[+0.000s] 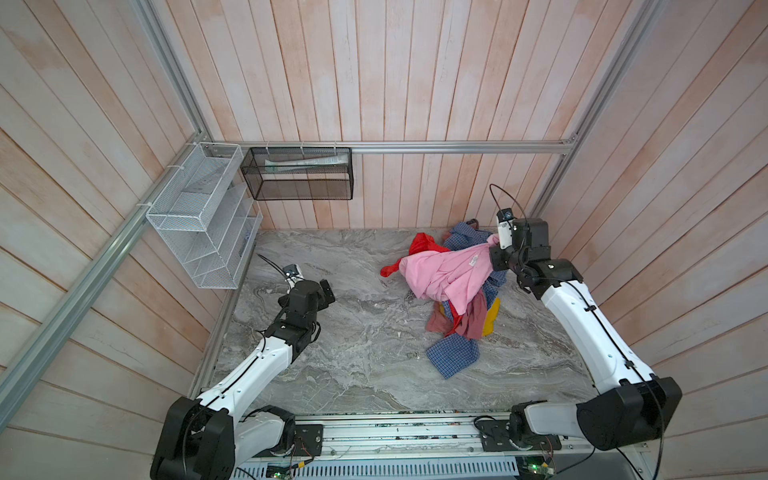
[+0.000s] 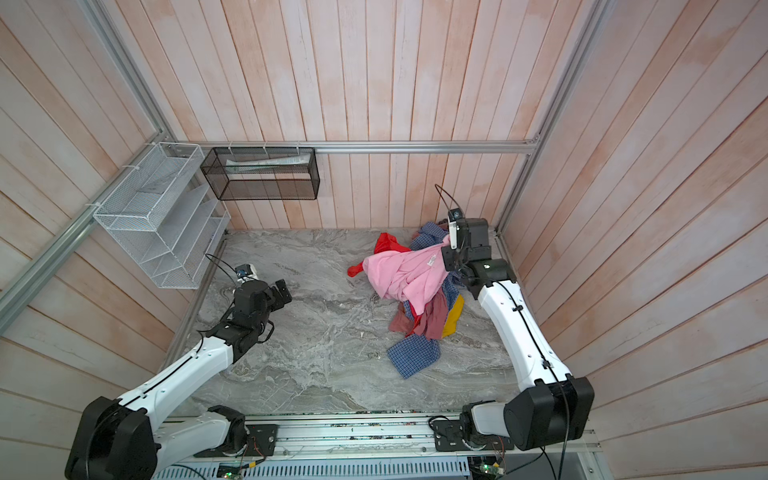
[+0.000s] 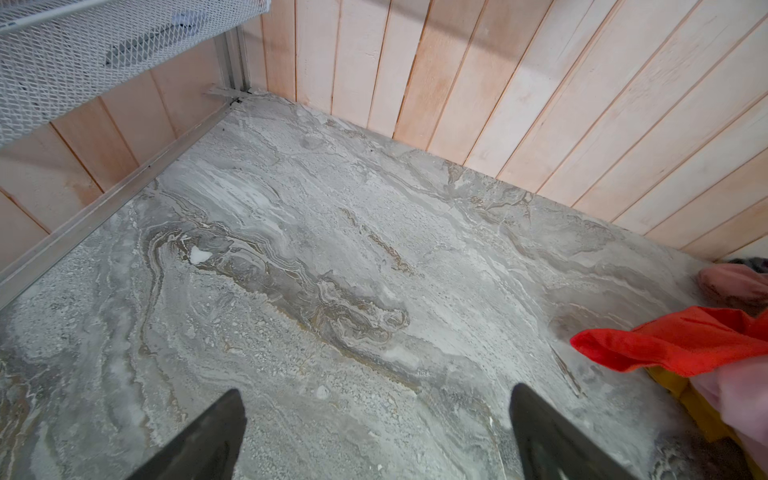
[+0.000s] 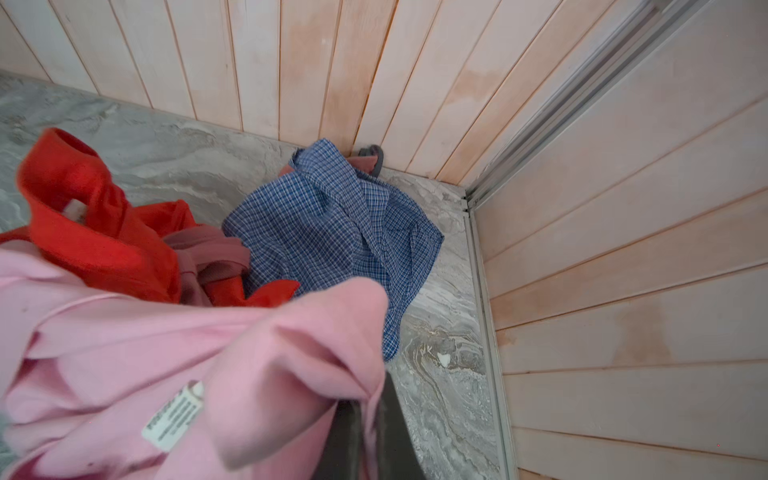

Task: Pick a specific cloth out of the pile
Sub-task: 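Lift the pink shirt with the right gripper toward the far wall, then reach the left gripper to the pink shirt and grasp it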

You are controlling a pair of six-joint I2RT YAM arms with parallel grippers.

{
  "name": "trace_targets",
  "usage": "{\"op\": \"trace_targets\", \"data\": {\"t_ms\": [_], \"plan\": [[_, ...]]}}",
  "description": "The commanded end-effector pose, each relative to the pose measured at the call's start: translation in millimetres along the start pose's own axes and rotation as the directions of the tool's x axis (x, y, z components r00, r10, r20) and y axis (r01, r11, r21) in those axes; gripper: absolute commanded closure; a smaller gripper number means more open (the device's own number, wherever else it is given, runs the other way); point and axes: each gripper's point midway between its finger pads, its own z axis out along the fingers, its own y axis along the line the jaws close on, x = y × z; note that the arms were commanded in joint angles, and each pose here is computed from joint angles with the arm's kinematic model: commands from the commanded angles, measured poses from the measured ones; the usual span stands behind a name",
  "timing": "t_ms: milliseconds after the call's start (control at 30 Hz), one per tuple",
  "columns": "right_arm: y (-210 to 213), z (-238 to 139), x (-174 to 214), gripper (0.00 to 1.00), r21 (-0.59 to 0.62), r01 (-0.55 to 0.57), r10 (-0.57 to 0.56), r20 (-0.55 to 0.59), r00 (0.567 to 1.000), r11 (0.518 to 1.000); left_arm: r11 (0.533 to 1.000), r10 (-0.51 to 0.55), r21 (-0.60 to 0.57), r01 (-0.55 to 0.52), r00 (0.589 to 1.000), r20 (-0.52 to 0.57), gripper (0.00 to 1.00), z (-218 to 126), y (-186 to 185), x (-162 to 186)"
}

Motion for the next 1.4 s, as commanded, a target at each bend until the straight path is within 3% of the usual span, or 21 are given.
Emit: {"op": "trace_targets", "data": {"t_ms": [0, 333, 500, 633, 700, 867, 1000, 1100, 1167, 1333, 1367], "plan": [[-23, 12, 19, 1.00, 0.097, -0.048, 0.051, -0.024, 0.998, 0.994, 0.999, 0.013, 0.033, -0.013, 1.000, -0.002, 0.00, 0, -12, -5], [-67, 40, 93, 1.00, 0.151, -0.206, 0.227, -0.134, 0.965, 0.967, 0.973, 0.109, 0.213, -0.087, 0.990, -0.091, 0.00, 14, -80, 16], [-80, 41, 106, 1.00, 0.178, -0.251, 0.275, -0.127, 0.953, 0.951, 0.938, 0.179, 0.316, -0.140, 0.979, -0.098, 0.00, 21, -133, 23], [-69, 47, 115, 1.00, 0.123, -0.293, 0.310, -0.163, 0.936, 0.948, 0.901, 0.209, 0.408, -0.146, 0.971, -0.114, 0.00, 27, -174, 31], [-60, 47, 113, 1.00, 0.074, -0.324, 0.331, -0.156, 0.930, 0.943, 0.864, 0.218, 0.487, -0.131, 0.968, -0.127, 0.01, 25, -200, 37], [-48, 48, 111, 1.00, 0.008, -0.367, 0.364, -0.132, 0.922, 0.930, 0.685, 0.294, 0.724, -0.082, 0.940, -0.172, 0.05, -9, -269, 66], [-38, 52, 120, 1.00, -0.026, -0.377, 0.369, -0.154, 0.917, 0.926, 0.599, 0.343, 0.801, -0.024, 0.911, -0.229, 0.05, -38, -297, 98], [-30, 55, 125, 1.00, -0.060, -0.382, 0.368, -0.164, 0.915, 0.922, 0.563, 0.352, 0.826, 0.034, 0.894, -0.277, 0.06, -48, -313, 120], [-27, 55, 126, 1.00, -0.072, -0.386, 0.370, -0.168, 0.914, 0.920, 0.564, 0.365, 0.825, 0.031, 0.887, -0.283, 0.06, -47, -323, 128], [-27, 55, 125, 1.00, -0.077, -0.384, 0.368, -0.163, 0.915, 0.920, 0.676, 0.362, 0.737, -0.026, 0.882, -0.301, 0.07, -16, -325, 132], [-26, 55, 124, 1.00, -0.082, -0.385, 0.369, -0.161, 0.916, 0.919, 0.678, 0.367, 0.735, -0.028, 0.879, -0.305, 0.06, -13, -328, 133]]}}
